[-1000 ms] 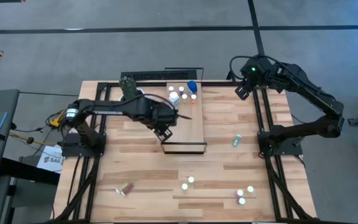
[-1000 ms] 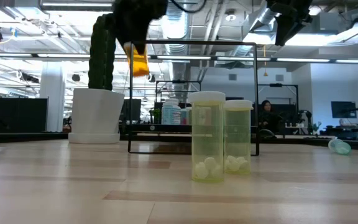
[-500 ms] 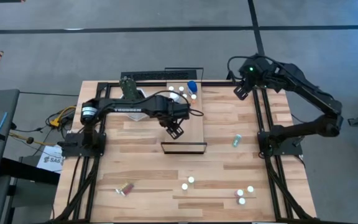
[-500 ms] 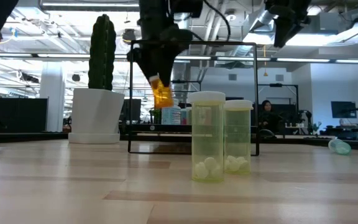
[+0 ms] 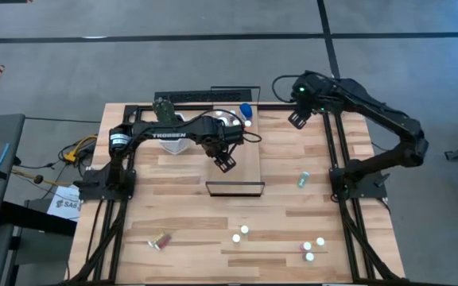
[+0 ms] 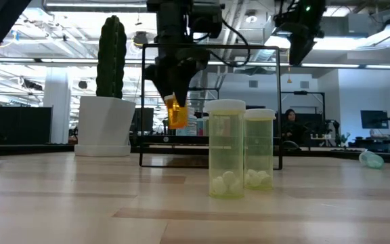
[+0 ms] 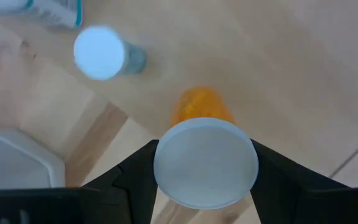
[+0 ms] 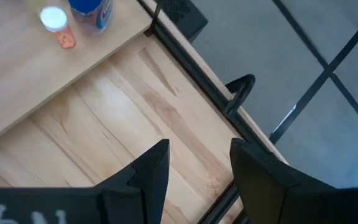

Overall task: Pick and place medicine bottles onto shelf by color
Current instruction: Put the big orange pill bottle on the shelf

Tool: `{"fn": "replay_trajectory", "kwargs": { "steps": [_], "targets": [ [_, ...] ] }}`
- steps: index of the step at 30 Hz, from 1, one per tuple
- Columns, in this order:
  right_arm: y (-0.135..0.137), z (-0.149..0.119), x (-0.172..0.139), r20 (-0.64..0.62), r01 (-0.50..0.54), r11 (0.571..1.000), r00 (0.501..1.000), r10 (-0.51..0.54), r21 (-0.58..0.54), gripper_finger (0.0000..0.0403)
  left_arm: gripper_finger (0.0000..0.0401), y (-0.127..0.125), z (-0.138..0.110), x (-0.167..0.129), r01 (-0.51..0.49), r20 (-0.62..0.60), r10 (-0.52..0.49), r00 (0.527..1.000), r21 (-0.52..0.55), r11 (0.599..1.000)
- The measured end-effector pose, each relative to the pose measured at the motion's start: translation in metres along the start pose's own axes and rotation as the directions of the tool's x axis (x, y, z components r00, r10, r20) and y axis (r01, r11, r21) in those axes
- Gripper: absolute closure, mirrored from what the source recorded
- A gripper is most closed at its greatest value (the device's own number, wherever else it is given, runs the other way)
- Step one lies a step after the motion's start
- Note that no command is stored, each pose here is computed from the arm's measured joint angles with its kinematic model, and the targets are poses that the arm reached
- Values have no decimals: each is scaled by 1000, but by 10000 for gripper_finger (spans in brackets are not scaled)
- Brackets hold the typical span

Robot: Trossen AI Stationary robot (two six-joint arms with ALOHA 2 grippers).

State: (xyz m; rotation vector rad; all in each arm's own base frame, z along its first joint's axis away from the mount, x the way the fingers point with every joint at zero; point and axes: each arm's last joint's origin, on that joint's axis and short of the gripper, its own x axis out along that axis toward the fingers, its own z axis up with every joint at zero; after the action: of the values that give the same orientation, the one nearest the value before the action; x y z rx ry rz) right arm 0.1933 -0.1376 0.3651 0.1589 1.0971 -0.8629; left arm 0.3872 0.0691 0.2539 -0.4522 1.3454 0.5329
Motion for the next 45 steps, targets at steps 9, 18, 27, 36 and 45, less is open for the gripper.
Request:
{"fn": "replay_trajectory", "kwargs": {
  "steps": [9,18,27,36,45],
  "targets": [
    [23,25,57,-98,-24,999,995,20,-36,212,211,1,-1,-5,-13,-8,13,1000,16,1000],
    [32,44,73,-195,-63,997,979,55,-35,212,211,1,-2,-5,-13,-8,13,1000,20,1000],
    [19,51,33,-137,-69,997,988,65,-25,212,211,1,-4,3,-25,-31,26,999,25,999],
    [6,42,-4,-65,-74,997,995,73,-3,212,211,3,-7,10,-46,-42,48,998,36,998],
    [-3,27,-27,-53,-74,997,996,74,0,212,211,1,-3,10,-44,10,43,999,40,998]
  ]
}}
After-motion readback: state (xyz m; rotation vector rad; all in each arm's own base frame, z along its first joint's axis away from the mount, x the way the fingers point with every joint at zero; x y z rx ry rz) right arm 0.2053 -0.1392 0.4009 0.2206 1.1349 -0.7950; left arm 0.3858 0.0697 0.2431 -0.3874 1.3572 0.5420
